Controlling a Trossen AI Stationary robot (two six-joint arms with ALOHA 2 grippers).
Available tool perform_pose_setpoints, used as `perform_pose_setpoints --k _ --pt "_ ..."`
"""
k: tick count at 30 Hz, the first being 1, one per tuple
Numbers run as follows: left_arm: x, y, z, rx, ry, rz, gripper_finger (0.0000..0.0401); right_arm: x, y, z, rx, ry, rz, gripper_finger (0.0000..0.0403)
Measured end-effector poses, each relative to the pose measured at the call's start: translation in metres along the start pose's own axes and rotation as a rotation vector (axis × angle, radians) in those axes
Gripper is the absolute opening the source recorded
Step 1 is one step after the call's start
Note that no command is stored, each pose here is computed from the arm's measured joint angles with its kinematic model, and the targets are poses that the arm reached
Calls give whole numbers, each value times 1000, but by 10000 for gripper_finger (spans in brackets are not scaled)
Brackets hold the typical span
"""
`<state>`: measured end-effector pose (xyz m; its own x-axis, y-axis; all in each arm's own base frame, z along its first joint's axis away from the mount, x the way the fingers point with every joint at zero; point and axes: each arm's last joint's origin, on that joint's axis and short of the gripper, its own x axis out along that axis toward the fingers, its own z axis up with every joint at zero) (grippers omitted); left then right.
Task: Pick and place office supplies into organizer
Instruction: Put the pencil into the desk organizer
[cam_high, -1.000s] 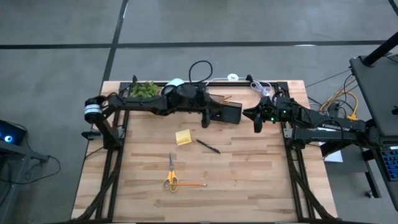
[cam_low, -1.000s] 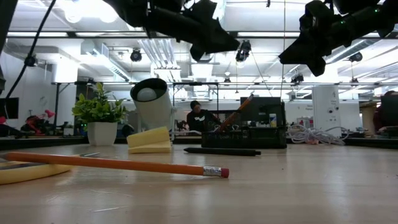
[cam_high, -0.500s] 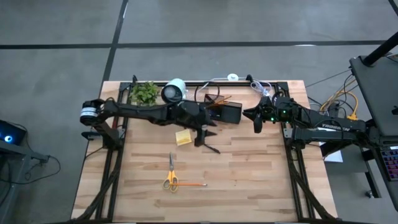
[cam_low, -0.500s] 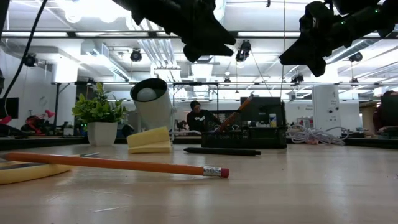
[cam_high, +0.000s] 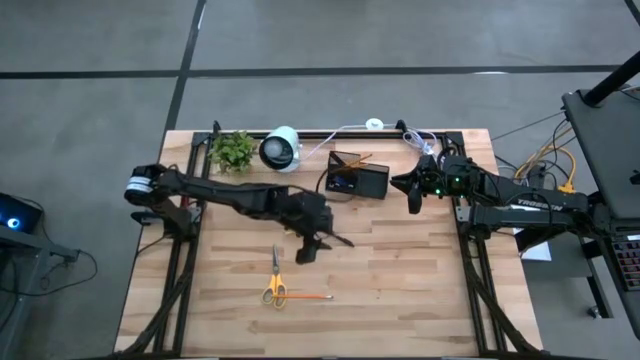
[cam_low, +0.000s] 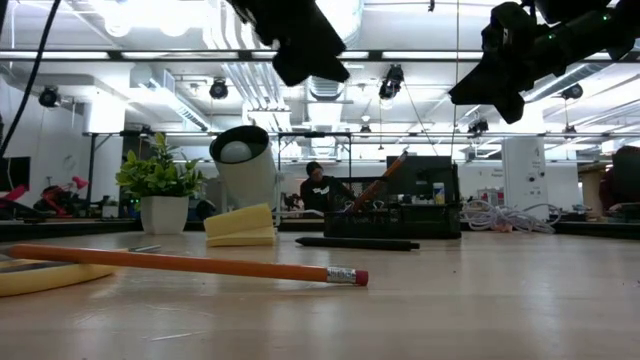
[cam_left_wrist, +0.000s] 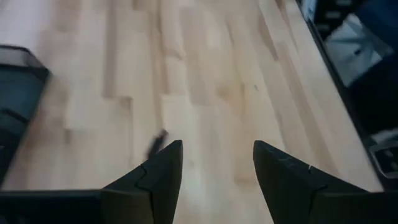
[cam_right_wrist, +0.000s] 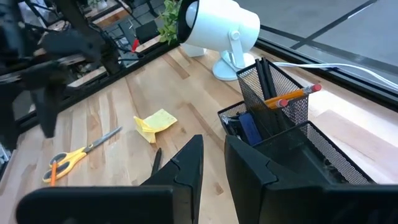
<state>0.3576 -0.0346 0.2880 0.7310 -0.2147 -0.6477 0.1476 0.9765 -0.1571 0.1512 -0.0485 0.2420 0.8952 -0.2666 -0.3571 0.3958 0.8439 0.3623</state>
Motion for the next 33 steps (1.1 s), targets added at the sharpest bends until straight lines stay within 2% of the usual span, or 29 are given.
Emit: perform_pose_setpoints --k 15,28,33 --pt "5 -51 -25 -204 228 -56 180 0 0 0 -5 1 0 57" --pt "5 -67 -31 -400 280 -61 180 0 0 0 11 1 0 57" --pt "3 -71 -29 -424 279 -68 180 0 0 0 19 1 0 57"
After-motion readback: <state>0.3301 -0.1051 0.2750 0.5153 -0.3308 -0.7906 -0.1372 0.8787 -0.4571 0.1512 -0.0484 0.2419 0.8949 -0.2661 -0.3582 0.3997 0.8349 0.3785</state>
